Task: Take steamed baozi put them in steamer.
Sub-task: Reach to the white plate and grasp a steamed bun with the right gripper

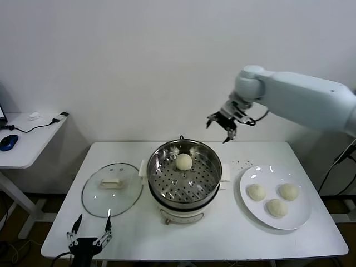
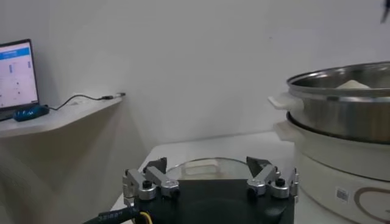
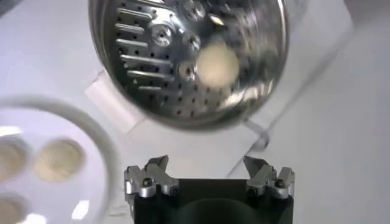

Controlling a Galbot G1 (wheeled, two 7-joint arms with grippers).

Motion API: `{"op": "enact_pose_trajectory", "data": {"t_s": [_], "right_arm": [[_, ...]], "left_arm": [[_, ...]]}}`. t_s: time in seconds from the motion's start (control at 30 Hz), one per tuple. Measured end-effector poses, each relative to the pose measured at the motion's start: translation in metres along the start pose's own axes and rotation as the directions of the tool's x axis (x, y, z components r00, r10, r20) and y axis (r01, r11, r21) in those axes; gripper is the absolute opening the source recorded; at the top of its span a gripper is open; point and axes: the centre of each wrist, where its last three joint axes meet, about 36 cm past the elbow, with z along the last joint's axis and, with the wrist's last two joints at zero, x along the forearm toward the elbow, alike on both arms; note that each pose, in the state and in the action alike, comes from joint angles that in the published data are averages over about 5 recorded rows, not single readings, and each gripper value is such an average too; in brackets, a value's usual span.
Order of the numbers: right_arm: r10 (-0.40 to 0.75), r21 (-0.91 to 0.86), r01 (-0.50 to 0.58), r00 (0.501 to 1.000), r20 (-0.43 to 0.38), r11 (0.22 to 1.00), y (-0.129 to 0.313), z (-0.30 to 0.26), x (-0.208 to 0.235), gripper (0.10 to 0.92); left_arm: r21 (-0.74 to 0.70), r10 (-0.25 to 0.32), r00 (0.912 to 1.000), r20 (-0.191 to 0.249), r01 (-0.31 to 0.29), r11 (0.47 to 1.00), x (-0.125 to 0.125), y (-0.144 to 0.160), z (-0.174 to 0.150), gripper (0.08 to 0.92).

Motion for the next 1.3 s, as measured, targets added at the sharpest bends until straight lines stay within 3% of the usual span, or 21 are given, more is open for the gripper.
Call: {"op": "enact_pose_trajectory", "data": {"t_s": [0.23, 0.6, 1.3], "right_arm": [[-0.074, -0.262, 0.069, 0.997, -0.008, 0.963, 0.063, 0.056, -0.032, 0.823], [-0.188, -0.403, 0.165, 0.982, -0.016, 0.900, 0.126, 0.086, -0.110, 0.823], [-0.229, -0.477, 0.194, 0.973, -0.014, 0.857, 0.158, 0.092, -0.181, 0.822]], "left_arm": [[-0.002, 0.000, 1.0000, -0.003, 0.000, 1.000, 0.001, 0.000, 0.000, 0.823], [-0.009, -0.013, 0.9997, -0.020, 0.013, 1.000, 0.005, 0.003, 0.004, 0.823], [-0.011, -0.019, 0.9990, -0.040, 0.019, 1.000, 0.007, 0.003, 0.014, 0.823]]}}
